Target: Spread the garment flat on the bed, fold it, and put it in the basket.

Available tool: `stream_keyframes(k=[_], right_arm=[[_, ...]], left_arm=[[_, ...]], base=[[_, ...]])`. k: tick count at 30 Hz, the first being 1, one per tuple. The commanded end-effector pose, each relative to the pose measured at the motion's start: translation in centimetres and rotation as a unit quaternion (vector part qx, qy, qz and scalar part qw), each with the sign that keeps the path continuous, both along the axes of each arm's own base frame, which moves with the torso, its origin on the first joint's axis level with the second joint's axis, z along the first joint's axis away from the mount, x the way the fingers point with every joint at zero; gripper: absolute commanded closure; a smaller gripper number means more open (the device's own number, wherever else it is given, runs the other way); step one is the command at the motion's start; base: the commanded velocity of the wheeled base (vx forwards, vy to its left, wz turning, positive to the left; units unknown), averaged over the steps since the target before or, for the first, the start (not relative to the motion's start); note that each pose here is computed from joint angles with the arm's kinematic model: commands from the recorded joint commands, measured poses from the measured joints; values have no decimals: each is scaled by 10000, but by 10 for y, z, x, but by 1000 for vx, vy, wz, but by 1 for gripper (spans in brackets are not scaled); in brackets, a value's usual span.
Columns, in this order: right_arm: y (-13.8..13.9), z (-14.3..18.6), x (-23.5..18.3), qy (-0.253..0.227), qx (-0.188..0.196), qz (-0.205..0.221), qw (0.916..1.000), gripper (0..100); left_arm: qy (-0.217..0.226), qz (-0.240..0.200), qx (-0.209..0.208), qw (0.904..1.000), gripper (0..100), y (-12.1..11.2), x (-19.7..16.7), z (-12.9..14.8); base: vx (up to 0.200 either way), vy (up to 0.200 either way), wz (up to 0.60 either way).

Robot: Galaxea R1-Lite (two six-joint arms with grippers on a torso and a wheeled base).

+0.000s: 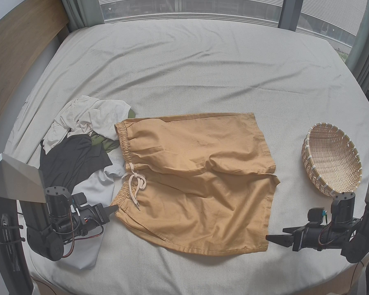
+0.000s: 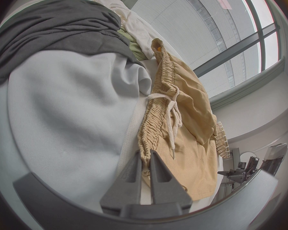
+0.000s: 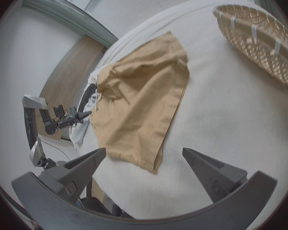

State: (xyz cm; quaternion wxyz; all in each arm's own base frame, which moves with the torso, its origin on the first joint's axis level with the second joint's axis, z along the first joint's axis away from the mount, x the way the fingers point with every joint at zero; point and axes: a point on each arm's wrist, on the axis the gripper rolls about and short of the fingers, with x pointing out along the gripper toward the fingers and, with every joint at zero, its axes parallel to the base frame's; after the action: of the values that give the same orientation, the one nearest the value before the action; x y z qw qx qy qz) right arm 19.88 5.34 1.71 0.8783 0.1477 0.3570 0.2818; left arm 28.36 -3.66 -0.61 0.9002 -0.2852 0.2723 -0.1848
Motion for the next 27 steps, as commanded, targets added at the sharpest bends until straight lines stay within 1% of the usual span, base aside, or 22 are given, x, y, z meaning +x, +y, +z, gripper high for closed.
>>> stream_keyframes(k=[1,3,9,13,18,19,21,27], right_arm=[[6,-15,-6,419,-157,92,9990,0],[6,-20,-5,517,-228,50,9984,0],[7,-28,-5,664,-271,61,9974,0],[12,-30,-3,560,-256,144,9980,0],[14,-38,0,538,-299,96,9981,0],[14,-43,2,506,-342,27,9981,0],[17,-48,2,541,-382,61,9978,0],[21,-47,3,524,-309,77,9981,0]], left_arm=[[-151,-25,-19,9999,100,-1,0,8],[-189,-48,-23,9998,100,-3,0,10],[-220,-86,-27,9997,100,-5,-1,12],[-212,-117,-24,9997,100,-7,-1,12],[-216,-136,-18,9997,100,-8,-2,12],[-224,-136,-16,9997,100,-8,-2,12],[-240,-121,-15,9996,100,-8,-2,13],[-247,-121,-15,9996,100,-8,-2,14]], base=[[0,0,0],[0,0,0],[0,0,0],[0,0,0],[0,0,0],[0,0,0],[0,0,0],[0,0,0]])
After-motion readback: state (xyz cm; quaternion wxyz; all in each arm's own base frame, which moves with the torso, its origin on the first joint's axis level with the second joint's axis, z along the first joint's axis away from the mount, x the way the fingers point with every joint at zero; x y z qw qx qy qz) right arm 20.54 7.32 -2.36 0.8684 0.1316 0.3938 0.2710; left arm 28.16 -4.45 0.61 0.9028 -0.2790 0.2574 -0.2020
